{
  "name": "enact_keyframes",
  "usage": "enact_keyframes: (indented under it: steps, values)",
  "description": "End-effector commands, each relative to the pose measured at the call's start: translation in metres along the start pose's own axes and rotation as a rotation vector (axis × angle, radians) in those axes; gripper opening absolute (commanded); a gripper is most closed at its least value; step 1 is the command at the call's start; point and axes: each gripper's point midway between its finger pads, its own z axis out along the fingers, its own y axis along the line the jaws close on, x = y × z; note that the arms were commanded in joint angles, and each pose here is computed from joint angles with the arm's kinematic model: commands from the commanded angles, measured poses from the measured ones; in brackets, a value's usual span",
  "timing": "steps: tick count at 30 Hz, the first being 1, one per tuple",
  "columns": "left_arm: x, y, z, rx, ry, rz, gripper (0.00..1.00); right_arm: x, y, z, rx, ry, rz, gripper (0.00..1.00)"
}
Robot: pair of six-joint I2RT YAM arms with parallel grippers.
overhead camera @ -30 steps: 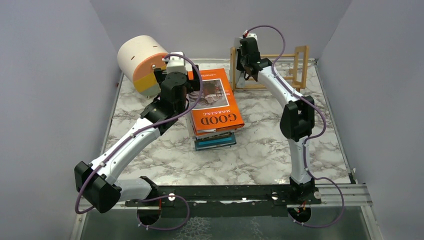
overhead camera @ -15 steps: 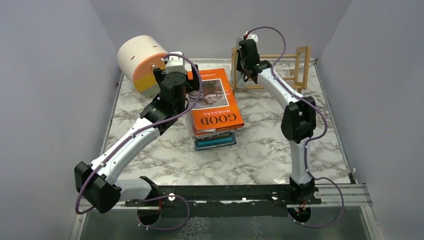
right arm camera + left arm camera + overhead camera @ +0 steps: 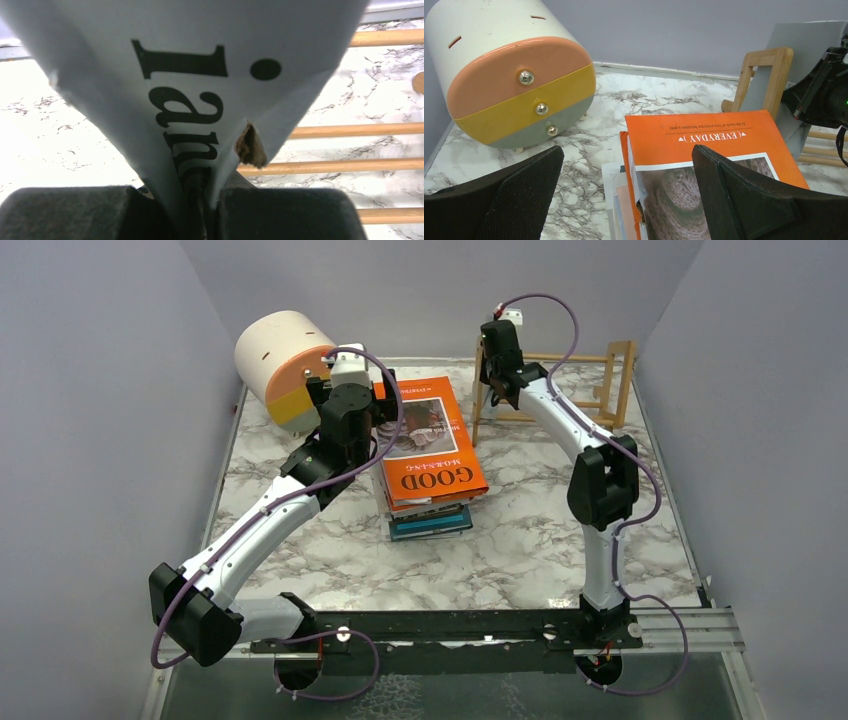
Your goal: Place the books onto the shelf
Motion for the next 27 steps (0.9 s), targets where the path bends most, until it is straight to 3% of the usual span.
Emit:
enact_keyframes:
  steps: [1, 10, 27]
  values:
    - [-0.003, -0.001, -0.001, 0.016, -0.006, -0.016, 0.99, -0.035, -0.024, -0.023, 0.084, -0.077, -0.014, 0.01]
    - [0.001, -0.001, 0.0, 0.016, 0.002, -0.016, 0.99, -0.04, -0.034, -0.031, 0.115, -0.086, -0.028, 0.01]
    - [0.0, 0.003, 0.0, 0.007, -0.006, -0.023, 0.99, -0.033, -0.018, 0.001, 0.088, -0.101, -0.063, 0.01]
